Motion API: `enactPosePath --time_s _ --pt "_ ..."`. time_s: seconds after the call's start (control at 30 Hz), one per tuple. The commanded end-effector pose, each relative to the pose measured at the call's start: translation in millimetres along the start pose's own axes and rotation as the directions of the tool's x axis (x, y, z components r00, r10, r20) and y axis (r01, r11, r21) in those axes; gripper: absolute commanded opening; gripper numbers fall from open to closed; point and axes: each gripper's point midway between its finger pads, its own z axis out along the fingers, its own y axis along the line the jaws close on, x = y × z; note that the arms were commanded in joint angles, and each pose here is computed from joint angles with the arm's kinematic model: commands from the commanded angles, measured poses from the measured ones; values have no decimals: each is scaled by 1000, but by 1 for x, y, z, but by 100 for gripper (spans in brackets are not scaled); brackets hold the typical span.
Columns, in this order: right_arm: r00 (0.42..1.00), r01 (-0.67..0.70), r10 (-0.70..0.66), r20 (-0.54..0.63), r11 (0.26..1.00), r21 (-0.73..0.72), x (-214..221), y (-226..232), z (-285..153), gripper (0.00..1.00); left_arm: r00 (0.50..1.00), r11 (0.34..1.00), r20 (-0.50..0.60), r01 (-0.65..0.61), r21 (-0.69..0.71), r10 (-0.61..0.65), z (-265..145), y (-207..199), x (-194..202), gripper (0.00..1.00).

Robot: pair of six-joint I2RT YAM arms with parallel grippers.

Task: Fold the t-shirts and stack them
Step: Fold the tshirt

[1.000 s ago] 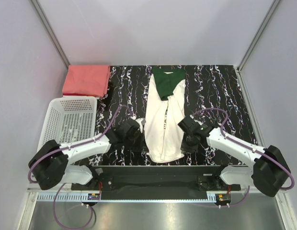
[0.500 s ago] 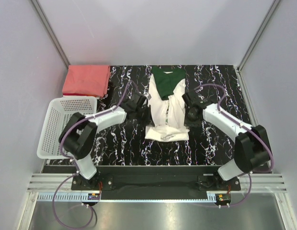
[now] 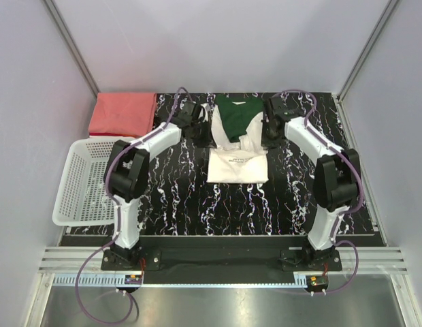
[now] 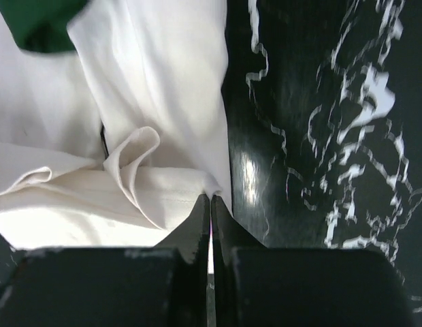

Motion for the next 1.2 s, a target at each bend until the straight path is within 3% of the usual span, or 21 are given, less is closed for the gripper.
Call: enactPosePath --time_s 0.0,0.3,0.67,0.73,0.83,0.9,1.0,1.07,1.17 --pt "998 28 -25 66 998 -52 -41 9 -3 0 999 999 33 3 49 -5 -4 0 -30 0" --pt "990 42 -32 139 996 -72 -101 14 4 0 993 982 96 50 180 -68 8 5 -80 0" --pt "989 16 -5 146 997 -78 -128 -1 46 0 986 962 136 62 265 -101 31 17 -112 0" --pt "989 23 -12 145 997 -75 -130 -3 54 1 984 962 132 84 259 -122 36 24 -116 8" --pt "987 28 -8 161 992 -123 -141 1 53 13 981 971 156 82 227 -119 32 32 -120 30" --pt "983 31 -4 186 989 -142 -152 3 42 32 977 983 198 51 176 -86 25 40 -126 39" --pt "984 31 -3 181 988 -152 -149 3 25 50 969 991 239 36 127 -66 1 42 -133 42" --pt "984 20 10 176 986 -165 -144 1 6 54 966 994 254 25 107 -52 -18 36 -131 46" --pt "993 16 10 119 975 -220 -113 2 -7 57 980 994 193 29 104 -49 -25 33 -97 50"
